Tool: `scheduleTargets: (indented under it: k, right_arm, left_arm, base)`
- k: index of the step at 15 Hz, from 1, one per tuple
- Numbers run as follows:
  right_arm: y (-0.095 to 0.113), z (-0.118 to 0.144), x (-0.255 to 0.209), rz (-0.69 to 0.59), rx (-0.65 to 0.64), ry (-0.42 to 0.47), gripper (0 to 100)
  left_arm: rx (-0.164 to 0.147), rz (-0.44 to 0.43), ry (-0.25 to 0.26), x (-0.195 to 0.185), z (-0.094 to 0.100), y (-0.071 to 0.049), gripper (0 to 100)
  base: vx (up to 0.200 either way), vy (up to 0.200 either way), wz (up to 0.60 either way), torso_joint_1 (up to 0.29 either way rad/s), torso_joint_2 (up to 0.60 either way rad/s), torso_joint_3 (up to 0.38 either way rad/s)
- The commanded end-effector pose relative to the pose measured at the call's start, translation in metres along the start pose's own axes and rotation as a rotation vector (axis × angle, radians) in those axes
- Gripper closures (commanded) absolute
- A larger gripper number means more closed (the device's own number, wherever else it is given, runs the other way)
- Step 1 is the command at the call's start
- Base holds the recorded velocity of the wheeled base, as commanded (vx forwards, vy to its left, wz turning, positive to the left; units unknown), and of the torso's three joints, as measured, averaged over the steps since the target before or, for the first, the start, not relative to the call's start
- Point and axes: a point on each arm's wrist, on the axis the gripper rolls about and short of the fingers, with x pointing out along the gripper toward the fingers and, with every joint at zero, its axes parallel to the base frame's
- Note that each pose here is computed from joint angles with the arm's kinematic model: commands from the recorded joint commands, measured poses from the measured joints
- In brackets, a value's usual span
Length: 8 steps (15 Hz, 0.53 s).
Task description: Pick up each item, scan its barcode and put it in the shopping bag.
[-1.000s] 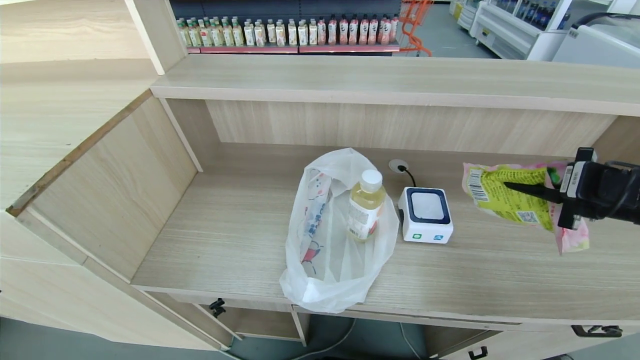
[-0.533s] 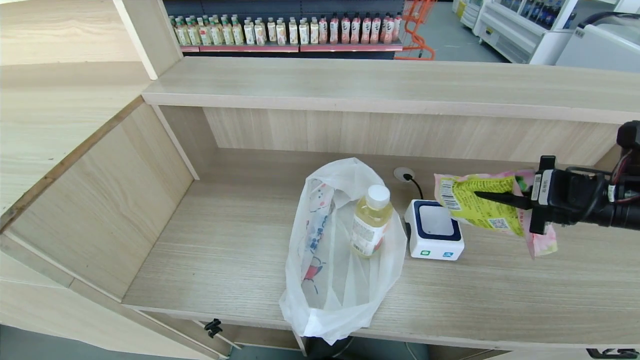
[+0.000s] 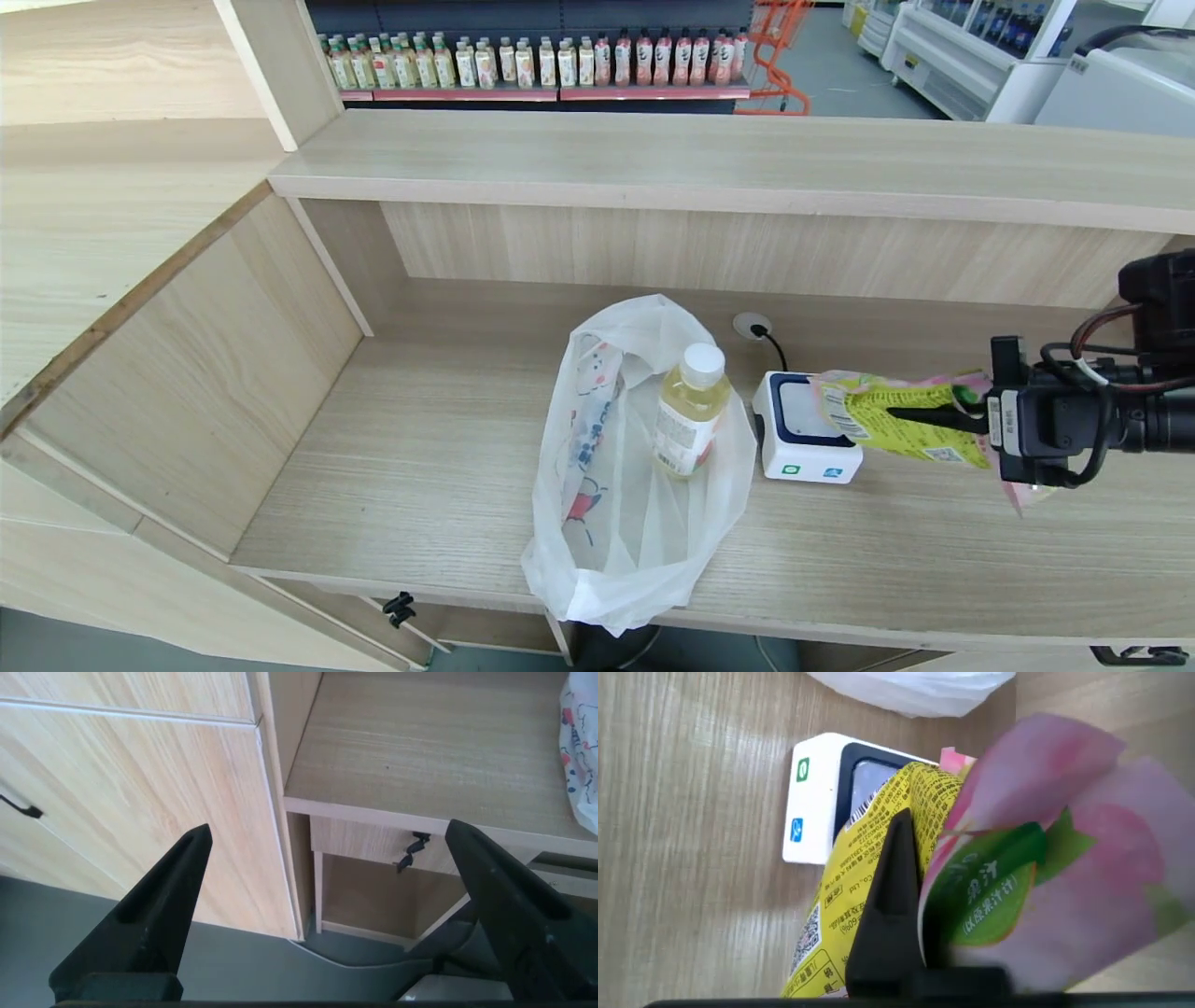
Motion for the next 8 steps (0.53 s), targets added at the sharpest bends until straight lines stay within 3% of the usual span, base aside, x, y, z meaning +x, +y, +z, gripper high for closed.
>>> scheduleTargets:
  k: [1,3,8]
  right_arm:
    - [-0.008,-0.013,0.001,-0.001,-0.057,0.025,100]
    - [-0.014,-0.02,0.004,-0.003,-0.11,0.032,100]
    - [-0.002,-0.043,0.02,0.061,-0.219,0.029,100]
  left_arm:
    - [0.0,0.0,0.0,0.0,0.0,0.0,0]
    - [0.0,0.0,0.0,0.0,0.0,0.0,0]
    - [0.0,0.0,0.0,0.0,0.0,0.0,0]
  base:
    - [0.0,0.0,0.0,0.0,0.0,0.0]
    - [0.0,0.0,0.0,0.0,0.0,0.0]
    - [0.0,0.0,0.0,0.0,0.0,0.0]
